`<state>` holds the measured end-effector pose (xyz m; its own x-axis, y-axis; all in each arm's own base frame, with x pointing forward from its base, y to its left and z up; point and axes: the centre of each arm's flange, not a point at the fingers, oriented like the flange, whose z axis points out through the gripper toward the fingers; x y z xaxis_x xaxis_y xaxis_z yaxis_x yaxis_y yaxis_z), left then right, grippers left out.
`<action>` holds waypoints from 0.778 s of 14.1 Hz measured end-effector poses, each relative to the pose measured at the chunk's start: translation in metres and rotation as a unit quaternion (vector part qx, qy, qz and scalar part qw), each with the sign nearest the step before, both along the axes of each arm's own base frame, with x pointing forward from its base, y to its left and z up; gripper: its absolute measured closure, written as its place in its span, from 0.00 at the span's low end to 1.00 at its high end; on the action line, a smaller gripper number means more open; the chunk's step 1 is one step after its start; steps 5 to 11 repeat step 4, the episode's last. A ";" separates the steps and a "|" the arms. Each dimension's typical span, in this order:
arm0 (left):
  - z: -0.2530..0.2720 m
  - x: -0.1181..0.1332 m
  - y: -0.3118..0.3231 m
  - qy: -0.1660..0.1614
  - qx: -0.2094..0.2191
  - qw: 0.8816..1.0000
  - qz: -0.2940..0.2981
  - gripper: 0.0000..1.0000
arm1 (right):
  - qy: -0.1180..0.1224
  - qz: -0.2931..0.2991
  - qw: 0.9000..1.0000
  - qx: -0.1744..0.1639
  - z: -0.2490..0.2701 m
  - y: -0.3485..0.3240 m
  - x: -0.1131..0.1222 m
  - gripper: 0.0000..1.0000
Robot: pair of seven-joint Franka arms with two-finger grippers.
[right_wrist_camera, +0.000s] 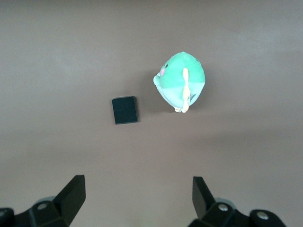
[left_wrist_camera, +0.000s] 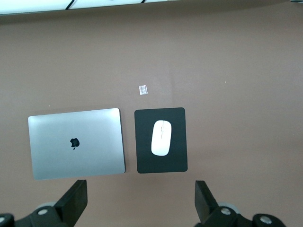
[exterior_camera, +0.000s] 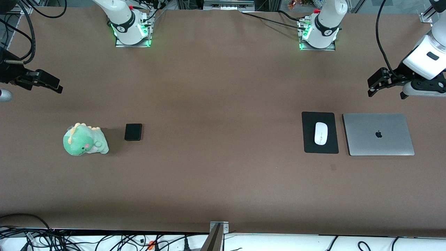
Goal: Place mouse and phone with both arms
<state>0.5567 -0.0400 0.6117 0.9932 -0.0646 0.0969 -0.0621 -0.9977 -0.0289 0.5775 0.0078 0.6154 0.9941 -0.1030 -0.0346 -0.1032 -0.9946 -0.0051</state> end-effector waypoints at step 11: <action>0.002 0.000 0.000 -0.001 0.000 1.000 0.000 0.00 | -0.009 0.000 1.000 0.000 0.001 0.000 0.002 0.00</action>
